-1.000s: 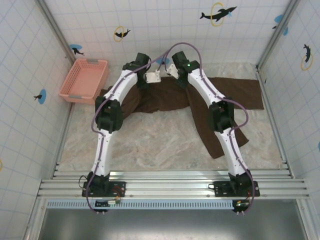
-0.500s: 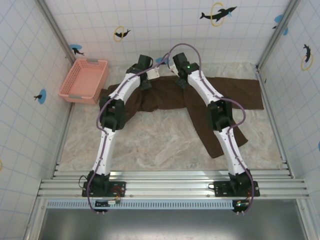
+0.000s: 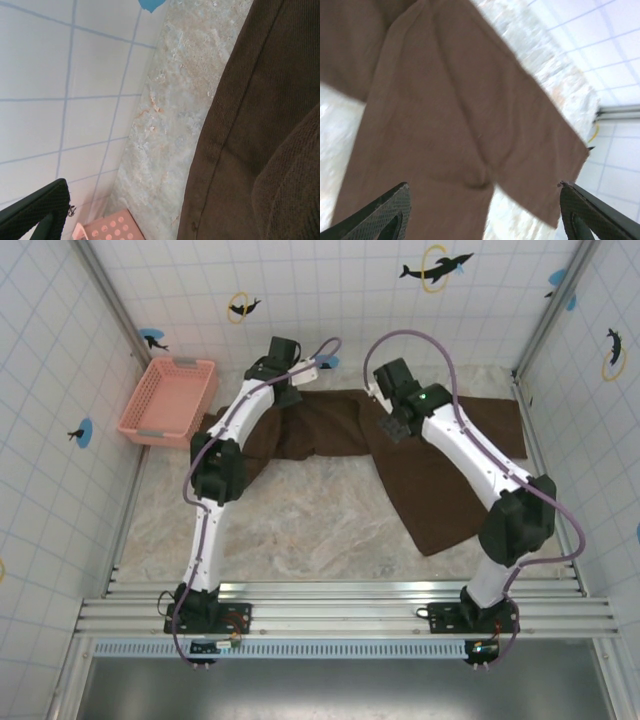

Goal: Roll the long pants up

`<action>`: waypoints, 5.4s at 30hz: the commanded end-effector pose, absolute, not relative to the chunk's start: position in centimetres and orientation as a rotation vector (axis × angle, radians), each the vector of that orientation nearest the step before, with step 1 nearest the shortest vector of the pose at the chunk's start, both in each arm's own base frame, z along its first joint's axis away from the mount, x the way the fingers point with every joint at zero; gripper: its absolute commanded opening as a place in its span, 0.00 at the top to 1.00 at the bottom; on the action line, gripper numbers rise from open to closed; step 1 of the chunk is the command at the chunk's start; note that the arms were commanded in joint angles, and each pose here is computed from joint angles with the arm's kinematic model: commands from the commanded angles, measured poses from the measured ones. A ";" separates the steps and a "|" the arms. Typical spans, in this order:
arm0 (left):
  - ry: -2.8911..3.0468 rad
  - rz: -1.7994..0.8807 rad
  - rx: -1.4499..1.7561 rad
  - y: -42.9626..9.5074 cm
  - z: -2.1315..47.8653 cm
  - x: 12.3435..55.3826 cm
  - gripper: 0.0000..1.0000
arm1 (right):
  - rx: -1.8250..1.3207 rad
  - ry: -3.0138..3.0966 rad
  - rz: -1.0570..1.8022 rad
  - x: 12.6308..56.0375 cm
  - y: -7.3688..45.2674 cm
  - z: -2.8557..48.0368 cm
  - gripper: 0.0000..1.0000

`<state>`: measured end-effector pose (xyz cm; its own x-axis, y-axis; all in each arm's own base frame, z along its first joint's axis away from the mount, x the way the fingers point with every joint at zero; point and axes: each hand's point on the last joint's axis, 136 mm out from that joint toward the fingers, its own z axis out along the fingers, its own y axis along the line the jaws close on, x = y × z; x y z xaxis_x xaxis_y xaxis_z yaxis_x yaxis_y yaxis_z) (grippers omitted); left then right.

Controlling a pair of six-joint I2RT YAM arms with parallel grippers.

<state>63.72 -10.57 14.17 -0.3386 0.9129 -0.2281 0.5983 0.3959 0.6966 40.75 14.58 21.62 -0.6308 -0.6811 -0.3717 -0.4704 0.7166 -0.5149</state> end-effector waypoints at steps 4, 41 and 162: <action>2.062 0.718 1.115 -7.7 20.4 62.4 0.03 | -0.957 2.541 -0.495 32.1 15.8 15.3 0.20; 2.154 0.441 1.270 -11.2 13.2 61.1 0.02 | -0.915 3.094 -0.296 26.6 11.1 0.1 0.85; 2.648 0.941 0.793 0.1 16.8 41.0 1.00 | 0.001 2.503 -0.285 44.8 0.5 14.4 0.32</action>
<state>40.40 -2.04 13.19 -0.8038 0.5947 0.0147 0.4817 0.6364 0.6025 44.74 -0.25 12.79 -0.8452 -0.0559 -0.5316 0.0753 0.9721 -0.2220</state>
